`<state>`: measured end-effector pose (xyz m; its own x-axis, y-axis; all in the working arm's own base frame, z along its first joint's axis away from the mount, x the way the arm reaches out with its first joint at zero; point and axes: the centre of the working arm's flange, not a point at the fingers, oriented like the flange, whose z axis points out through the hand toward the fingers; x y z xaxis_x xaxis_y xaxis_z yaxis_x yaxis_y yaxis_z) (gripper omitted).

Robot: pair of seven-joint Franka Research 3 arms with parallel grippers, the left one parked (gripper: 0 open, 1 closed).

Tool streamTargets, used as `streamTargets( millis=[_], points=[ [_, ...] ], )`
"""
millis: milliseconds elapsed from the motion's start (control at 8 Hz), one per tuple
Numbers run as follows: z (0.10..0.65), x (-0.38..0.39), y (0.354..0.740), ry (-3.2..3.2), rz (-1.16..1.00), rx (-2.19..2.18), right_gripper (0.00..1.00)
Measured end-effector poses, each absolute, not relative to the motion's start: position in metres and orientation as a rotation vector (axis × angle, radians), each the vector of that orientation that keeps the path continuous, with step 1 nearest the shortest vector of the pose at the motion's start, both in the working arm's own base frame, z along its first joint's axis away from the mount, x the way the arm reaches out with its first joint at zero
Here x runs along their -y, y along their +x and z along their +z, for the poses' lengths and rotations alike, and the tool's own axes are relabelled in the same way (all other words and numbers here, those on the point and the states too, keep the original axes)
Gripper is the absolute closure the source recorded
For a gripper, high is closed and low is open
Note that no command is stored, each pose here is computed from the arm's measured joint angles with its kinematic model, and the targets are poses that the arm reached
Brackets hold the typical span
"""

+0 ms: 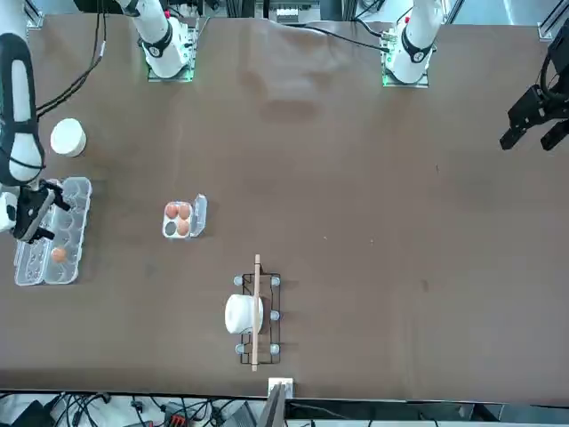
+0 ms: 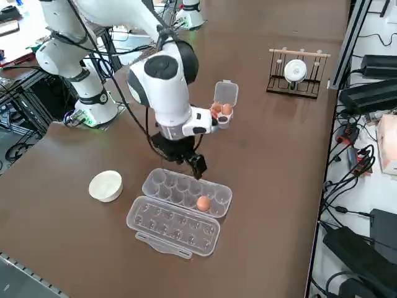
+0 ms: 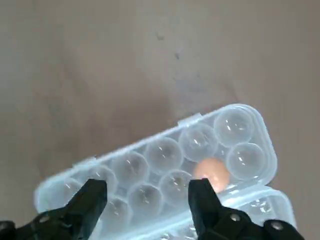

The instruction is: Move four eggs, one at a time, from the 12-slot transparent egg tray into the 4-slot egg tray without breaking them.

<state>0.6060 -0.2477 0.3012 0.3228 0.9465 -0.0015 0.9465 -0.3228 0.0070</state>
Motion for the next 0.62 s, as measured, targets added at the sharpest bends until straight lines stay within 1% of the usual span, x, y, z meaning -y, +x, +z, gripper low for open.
streamTargets(
  millis=[125, 625],
  points=[
    [0.297, 0.256, 0.612, 2.487, -0.006, -1.894, 0.03],
    [0.285, 0.272, 0.636, 2.341, -0.003, -2.031, 0.03]
  ],
)
